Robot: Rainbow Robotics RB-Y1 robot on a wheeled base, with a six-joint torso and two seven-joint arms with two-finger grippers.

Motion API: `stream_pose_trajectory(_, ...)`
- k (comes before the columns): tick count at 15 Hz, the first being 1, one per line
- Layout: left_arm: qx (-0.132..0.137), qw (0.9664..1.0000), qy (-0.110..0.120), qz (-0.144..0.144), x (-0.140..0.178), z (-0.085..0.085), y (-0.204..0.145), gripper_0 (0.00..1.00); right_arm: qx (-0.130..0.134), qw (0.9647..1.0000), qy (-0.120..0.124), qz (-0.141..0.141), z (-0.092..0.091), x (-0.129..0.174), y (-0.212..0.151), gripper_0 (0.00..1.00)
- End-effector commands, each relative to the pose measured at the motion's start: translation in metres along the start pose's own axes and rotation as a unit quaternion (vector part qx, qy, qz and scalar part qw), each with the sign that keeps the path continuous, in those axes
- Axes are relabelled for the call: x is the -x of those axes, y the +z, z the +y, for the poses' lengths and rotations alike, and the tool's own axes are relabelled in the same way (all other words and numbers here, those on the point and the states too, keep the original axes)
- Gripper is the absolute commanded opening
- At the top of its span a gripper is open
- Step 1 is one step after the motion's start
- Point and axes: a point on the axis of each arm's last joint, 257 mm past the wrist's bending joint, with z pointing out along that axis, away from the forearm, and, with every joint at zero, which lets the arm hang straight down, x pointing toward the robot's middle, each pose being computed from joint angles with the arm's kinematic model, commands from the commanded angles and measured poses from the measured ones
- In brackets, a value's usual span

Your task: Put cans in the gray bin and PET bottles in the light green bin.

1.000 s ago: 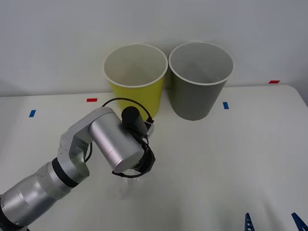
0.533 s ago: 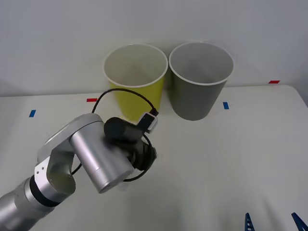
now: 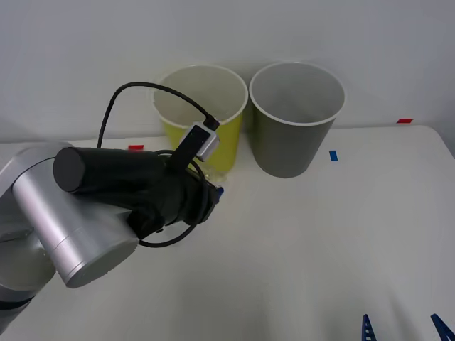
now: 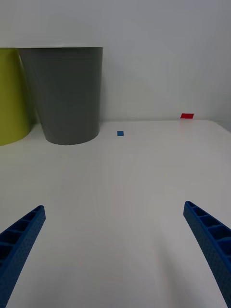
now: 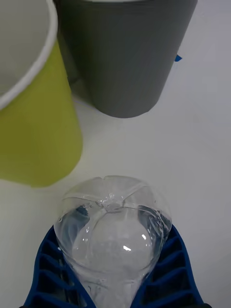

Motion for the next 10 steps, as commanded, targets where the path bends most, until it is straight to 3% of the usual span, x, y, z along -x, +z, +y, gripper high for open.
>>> stream_pose_trajectory(1, -0.006, 0.9991, -0.002, -0.041, 0.024, 0.01, -0.027, 0.0, 0.0, 1.0, 0.0, 0.0, 0.0, 0.0, 0.0, 1.0)
stream_pose_trajectory(6, -0.002, 0.9931, 0.025, -0.114, 0.047, 0.032, -0.078, 0.0, 0.0, 1.0, 0.0, 0.0, 0.0, 0.0, 0.0, 1.0)
stream_pose_trajectory(8, -0.001, 0.9897, 0.022, -0.141, 0.06, 0.041, -0.099, 0.0, 0.0, 1.0, 0.0, 0.0, 0.0, 0.0, 0.0, 1.0)
stream_pose_trajectory(9, 0.009, 0.9866, 0.026, -0.161, 0.068, 0.047, -0.114, 0.0, 0.0, 1.0, 0.0, 0.0, 0.0, 0.0, 0.0, 1.0)
stream_pose_trajectory(10, 0.024, 0.9859, 0.025, -0.164, 0.069, 0.059, -0.119, 0.0, 0.0, 1.0, 0.0, 0.0, 0.0, 0.0, 0.0, 1.0)
